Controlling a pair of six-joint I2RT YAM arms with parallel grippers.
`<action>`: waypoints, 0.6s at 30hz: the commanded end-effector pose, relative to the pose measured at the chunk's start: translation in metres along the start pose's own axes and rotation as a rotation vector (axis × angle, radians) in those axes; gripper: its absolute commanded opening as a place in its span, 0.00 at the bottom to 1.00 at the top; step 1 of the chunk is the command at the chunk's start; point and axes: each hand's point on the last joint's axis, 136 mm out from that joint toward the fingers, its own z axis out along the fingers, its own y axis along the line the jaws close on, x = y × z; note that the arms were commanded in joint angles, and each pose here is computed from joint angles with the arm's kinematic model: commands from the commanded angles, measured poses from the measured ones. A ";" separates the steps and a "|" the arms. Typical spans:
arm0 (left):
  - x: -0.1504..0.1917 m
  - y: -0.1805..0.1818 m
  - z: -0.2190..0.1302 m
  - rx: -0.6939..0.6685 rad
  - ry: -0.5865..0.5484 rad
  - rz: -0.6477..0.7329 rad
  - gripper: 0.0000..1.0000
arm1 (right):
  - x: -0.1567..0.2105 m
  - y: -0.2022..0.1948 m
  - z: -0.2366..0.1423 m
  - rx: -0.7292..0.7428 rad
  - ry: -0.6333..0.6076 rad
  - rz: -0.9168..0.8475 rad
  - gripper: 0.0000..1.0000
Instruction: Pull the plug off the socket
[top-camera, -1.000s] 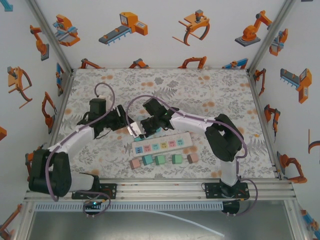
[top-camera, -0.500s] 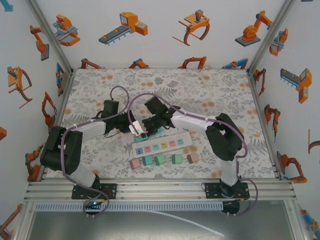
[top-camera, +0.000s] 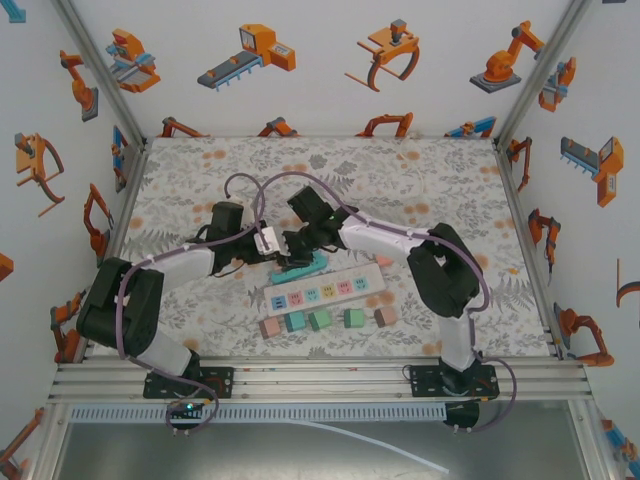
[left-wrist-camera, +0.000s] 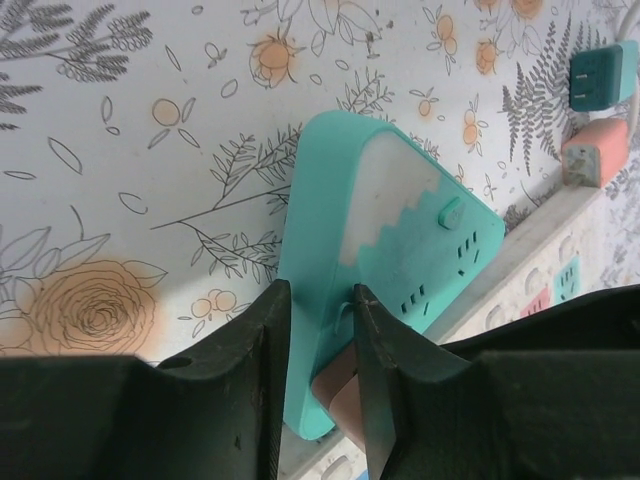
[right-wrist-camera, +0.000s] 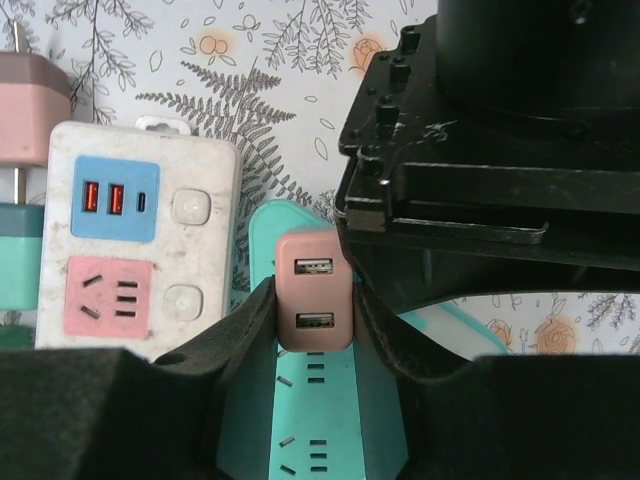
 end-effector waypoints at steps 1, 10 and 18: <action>0.083 0.069 -0.003 -0.281 0.248 0.038 0.33 | -0.051 -0.039 -0.025 0.111 -0.111 -0.073 0.18; 0.080 0.071 -0.001 -0.291 0.250 0.051 0.32 | -0.064 -0.023 -0.019 0.080 -0.052 -0.113 0.14; 0.078 0.073 -0.004 -0.291 0.241 0.043 0.32 | -0.080 -0.034 -0.030 0.115 -0.113 -0.072 0.13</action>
